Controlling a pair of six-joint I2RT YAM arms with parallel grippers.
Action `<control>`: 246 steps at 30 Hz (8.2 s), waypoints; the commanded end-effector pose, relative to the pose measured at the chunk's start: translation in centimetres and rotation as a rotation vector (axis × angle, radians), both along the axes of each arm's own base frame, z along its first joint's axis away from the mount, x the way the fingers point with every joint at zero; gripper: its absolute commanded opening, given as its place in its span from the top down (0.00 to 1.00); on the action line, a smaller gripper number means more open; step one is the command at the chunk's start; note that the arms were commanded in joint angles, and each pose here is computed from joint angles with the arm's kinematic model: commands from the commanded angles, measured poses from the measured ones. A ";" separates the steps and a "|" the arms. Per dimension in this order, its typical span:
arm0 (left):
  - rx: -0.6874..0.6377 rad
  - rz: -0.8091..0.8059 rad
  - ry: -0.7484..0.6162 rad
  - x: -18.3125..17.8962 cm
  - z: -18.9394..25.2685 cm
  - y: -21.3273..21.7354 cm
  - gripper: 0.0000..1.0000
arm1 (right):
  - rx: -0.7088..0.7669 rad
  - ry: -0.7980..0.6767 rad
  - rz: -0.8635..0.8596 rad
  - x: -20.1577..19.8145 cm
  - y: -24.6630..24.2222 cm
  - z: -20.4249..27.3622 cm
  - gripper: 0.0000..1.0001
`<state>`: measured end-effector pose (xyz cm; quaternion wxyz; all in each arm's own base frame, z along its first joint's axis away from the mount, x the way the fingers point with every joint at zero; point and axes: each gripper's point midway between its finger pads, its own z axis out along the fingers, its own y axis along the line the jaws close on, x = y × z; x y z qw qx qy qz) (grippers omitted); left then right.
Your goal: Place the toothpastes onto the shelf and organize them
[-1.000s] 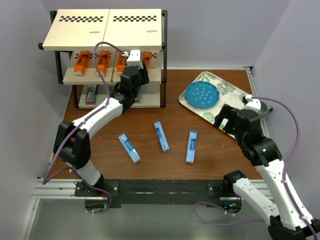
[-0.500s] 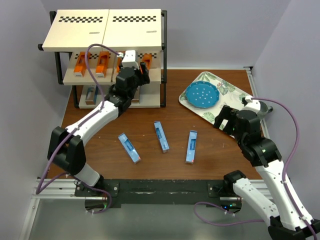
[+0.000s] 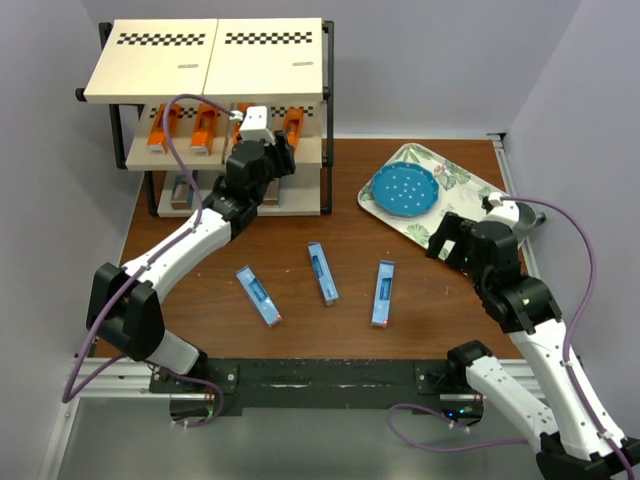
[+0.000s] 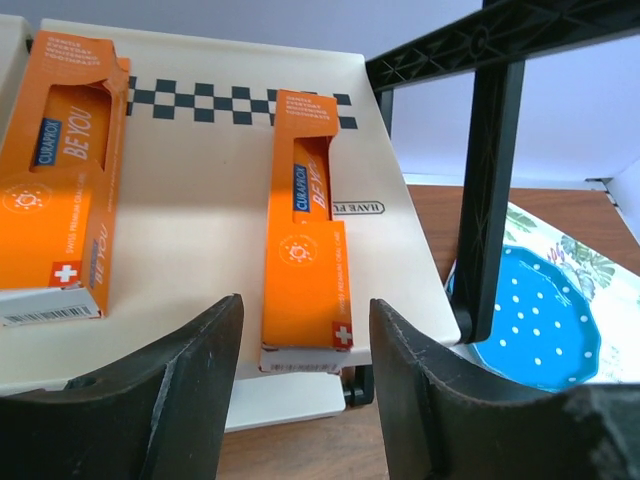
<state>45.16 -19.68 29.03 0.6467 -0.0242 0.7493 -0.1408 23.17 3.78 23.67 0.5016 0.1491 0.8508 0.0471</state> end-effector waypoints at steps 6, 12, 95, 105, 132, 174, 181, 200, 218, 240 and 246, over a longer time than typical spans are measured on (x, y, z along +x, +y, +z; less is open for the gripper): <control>0.015 -0.011 -0.010 -0.3 0.1 -1.1 0.47 | 0.009 -0.031 -0.011 0.1 -0.1 0.5 0.02; 0.022 -0.005 -0.013 0.2 0.2 -1.6 0.60 | 0.007 -0.028 -0.009 0.1 -0.1 0.4 0.02; -0.106 0.452 0.609 -27.7 -24.8 2.9 0.09 | -0.007 0.067 0.148 -0.2 3.6 -4.2 0.02; -0.109 0.454 0.665 -28.5 -27.7 2.6 0.19 | -0.005 0.058 0.149 -0.3 3.5 -4.1 0.02; -0.019 0.275 0.354 -24.7 -6.3 2.5 0.68 | 0.014 0.031 0.131 0.3 3.7 -2.7 0.03; 0.161 0.120 -0.167 -2.1 25.1 18.3 0.67 | 0.005 0.045 0.124 1.7 4.3 -0.7 0.04; 0.202 0.195 -0.120 -0.5 23.1 22.6 0.62 | -0.038 0.045 0.113 2.3 3.9 -0.4 0.04; 0.219 0.284 -0.128 -0.5 23.1 25.5 0.23 | -0.044 0.080 0.113 2.9 4.3 -1.7 0.04; 0.194 0.264 -0.091 -1.5 19.1 25.0 0.32 | -0.066 0.074 0.124 3.5 4.5 -2.6 0.04; 0.235 0.293 -0.148 0.8 20.0 28.2 0.59 | -0.084 0.074 0.125 3.9 4.5 -2.6 0.04; 0.232 0.240 -0.150 1.1 20.1 29.1 0.59 | -0.087 0.075 0.126 4.0 4.5 -2.5 0.04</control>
